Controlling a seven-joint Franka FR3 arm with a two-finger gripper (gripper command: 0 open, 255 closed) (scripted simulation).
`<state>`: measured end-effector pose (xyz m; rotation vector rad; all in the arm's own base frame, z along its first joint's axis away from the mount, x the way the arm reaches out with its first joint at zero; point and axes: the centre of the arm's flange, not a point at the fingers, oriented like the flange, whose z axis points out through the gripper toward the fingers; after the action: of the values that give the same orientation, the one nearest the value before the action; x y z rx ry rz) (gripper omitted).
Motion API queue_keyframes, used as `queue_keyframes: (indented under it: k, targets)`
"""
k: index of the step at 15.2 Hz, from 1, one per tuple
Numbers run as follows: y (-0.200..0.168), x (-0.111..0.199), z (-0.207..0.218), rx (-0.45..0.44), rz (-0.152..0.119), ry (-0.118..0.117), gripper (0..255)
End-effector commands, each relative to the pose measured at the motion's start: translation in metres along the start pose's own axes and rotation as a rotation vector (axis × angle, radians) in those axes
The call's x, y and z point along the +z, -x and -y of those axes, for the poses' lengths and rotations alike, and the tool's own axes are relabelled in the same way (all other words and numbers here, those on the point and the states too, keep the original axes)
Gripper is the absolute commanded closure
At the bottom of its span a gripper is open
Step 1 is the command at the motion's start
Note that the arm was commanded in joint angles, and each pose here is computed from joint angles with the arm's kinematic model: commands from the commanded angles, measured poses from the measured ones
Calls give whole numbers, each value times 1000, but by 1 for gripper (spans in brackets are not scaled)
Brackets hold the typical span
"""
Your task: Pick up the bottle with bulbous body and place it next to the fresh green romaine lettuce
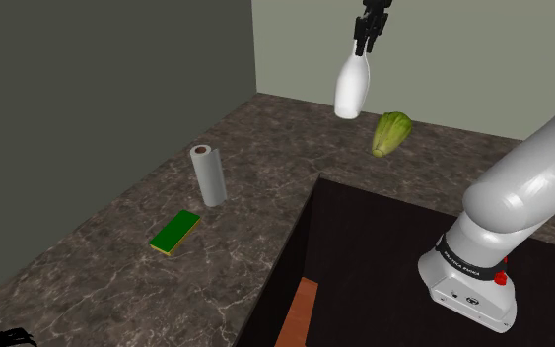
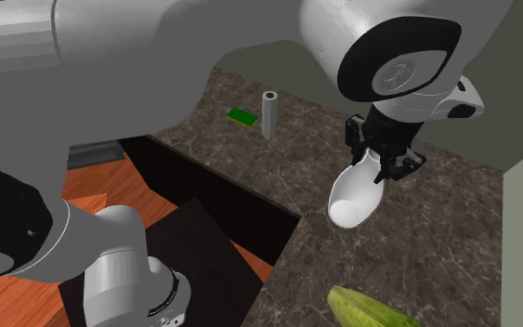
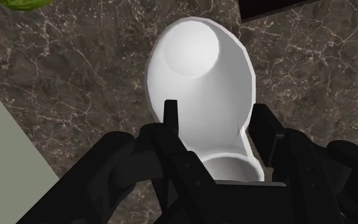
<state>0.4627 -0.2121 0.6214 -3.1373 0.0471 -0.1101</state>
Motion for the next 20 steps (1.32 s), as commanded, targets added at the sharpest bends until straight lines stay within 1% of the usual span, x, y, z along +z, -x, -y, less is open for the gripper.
queue_keyframes:
  k: [1,20]
  targets:
    - [0,11,0,0,-1,0,255]
    - [7,111,0,0,-1,0,255]
